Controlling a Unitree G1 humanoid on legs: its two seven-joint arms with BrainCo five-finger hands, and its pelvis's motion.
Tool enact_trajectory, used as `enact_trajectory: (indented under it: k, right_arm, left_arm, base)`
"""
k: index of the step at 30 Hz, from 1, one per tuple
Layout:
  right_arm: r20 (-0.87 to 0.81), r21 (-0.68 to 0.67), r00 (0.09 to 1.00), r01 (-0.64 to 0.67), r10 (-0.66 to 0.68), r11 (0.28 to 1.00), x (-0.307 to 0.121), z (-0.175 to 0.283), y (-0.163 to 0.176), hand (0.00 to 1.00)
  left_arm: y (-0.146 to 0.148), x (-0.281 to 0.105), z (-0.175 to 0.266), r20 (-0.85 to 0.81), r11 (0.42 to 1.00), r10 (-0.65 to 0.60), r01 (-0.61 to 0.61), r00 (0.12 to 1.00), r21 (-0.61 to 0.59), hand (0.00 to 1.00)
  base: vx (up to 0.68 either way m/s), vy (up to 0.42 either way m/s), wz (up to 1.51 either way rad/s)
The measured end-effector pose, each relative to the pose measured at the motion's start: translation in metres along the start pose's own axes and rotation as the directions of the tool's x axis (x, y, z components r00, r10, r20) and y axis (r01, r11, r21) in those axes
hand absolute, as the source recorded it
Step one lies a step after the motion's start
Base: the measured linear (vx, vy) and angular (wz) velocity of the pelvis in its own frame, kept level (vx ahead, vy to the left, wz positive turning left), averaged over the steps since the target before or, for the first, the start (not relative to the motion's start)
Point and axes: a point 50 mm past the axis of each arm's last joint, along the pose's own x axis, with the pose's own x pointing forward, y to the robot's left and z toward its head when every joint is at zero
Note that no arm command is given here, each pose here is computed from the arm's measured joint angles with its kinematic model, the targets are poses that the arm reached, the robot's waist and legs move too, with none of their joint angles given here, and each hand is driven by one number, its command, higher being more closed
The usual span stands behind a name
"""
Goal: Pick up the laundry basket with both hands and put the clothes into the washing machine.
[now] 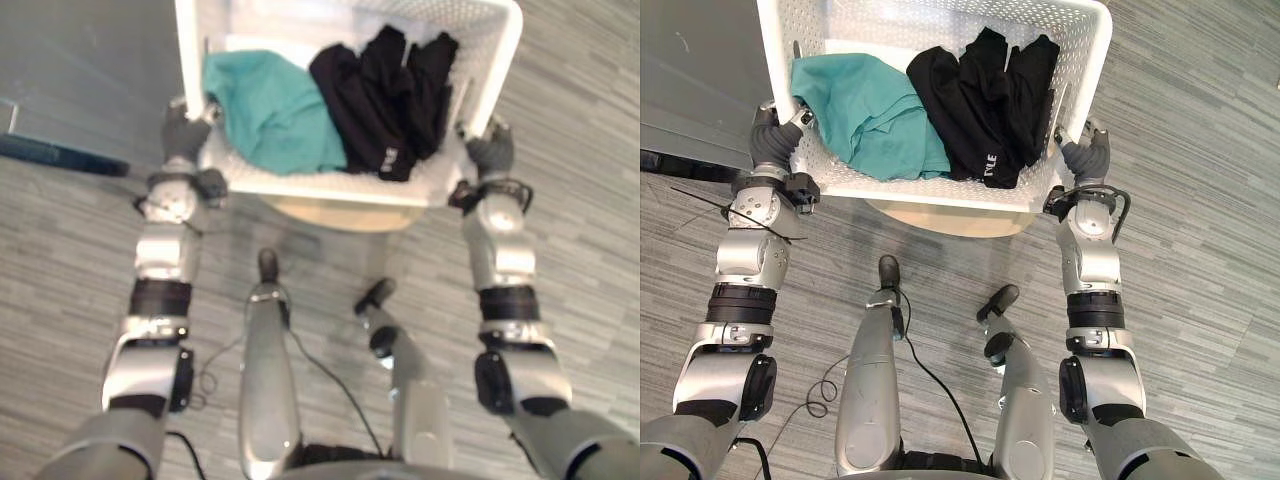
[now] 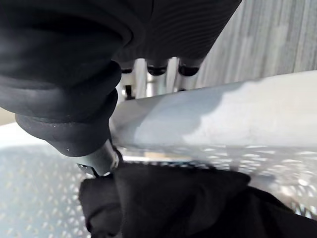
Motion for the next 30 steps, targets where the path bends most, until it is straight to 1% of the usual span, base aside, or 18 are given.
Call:
enact_trajectory:
  k: [3,5,7,11,14,15,17,19,20,22,23,25,27,29,30]
  right_arm:
    - [0.008,0.014,0.998,0.058,-0.058,0.998,0.003,0.003,-0.013,0.0]
    - [0.027,-0.01,0.995,0.1,-0.1,0.995,0.005,0.009,-0.026,0.0]
    - [0.027,-0.012,0.993,0.116,-0.115,0.993,0.007,0.009,-0.029,0.0]
    - [0.031,-0.008,0.994,0.106,-0.105,0.994,0.009,0.012,-0.025,0.0]
    - [0.03,-0.008,0.994,0.105,-0.104,0.994,0.009,0.011,-0.025,0.0]
    - [0.029,-0.008,0.994,0.103,-0.103,0.995,0.009,0.011,-0.025,0.0]
    - [0.023,-0.015,0.995,0.1,-0.099,0.995,0.009,0.01,-0.025,0.0]
    - [-0.003,-0.028,0.997,0.079,-0.079,0.997,0.01,0.003,-0.025,0.0]
    - [-0.015,-0.044,0.999,0.05,-0.05,0.998,0.008,-0.001,-0.022,0.0]
    - [-0.057,-0.083,0.998,0.008,-0.013,0.997,-0.001,-0.017,-0.025,0.0]
    - [-0.076,-0.1,0.997,0.004,-0.012,0.995,-0.005,-0.024,-0.029,0.0]
    - [-0.157,-0.169,0.986,0.031,-0.058,0.985,-0.026,-0.054,-0.059,0.0]
    - [-0.207,-0.217,0.974,0.05,-0.096,0.975,-0.043,-0.073,-0.076,0.0]
    - [-0.309,-0.241,0.936,0.093,-0.167,0.966,-0.087,-0.105,-0.098,0.0]
    - [-0.344,-0.246,0.92,0.105,-0.188,0.964,-0.103,-0.115,-0.104,0.0]
  left_arm:
    - [0.006,0.002,0.007,0.035,0.999,0.035,-0.034,0.999,-0.026,0.0]
    - [0.016,0.002,0.01,0.043,0.998,0.067,-0.066,0.997,-0.017,0.0]
    - [0.017,0.003,0.014,0.063,0.997,0.071,-0.07,0.995,-0.016,0.0]
    - [0.018,0.004,0.024,0.114,0.998,0.064,-0.063,0.991,-0.013,0.0]
    - [0.019,0.004,0.025,0.117,0.998,0.06,-0.06,0.991,-0.001,0.0]
    - [0.021,0.004,0.027,0.121,0.998,0.055,-0.057,0.991,0.016,0.0]
    - [0.023,0.005,0.029,0.119,0.996,0.011,-0.022,0.993,0.091,0.0]
    - [0.029,0.0,0.022,0.085,0.98,-0.052,0.034,0.995,0.198,0.0]
    - [0.036,-0.009,0.01,0.039,0.969,-0.072,0.061,0.997,0.241,0.0]
    - [0.048,-0.038,-0.024,-0.078,0.957,-0.088,0.106,0.993,0.269,0.0]
    - [0.052,-0.048,-0.035,-0.113,0.96,-0.08,0.107,0.99,0.257,0.0]
    - [0.062,-0.089,-0.078,-0.267,0.974,-0.044,0.101,0.963,0.204,0.0]
    - [0.07,-0.119,-0.101,-0.351,0.989,0.001,0.052,0.936,0.141,0.0]
    - [0.078,-0.18,-0.135,-0.498,0.996,0.091,-0.077,0.862,0.048,0.0]
    - [0.078,-0.194,-0.14,-0.527,0.994,0.103,-0.101,0.844,0.032,0.0]
  base:
    - [0.01,-0.007,-0.02]
    - [-0.01,-0.019,-0.04]
    - [-0.02,-0.023,0.01]
    - [-0.02,-0.047,-0.02]
    - [0.0,-0.028,-0.06]
    - [0.01,-0.014,-0.04]
    - [0.02,-0.013,-0.05]
    - [0.02,-0.013,-0.11]
    - [0.03,-0.008,-0.09]
    - [0.05,-0.023,0.07]
    - [0.06,-0.054,0.28]
    - [0.04,-0.086,0.47]
    - [0.02,-0.12,0.39]
    - [0.04,-0.169,0.34]
    - [0.07,-0.144,0.46]
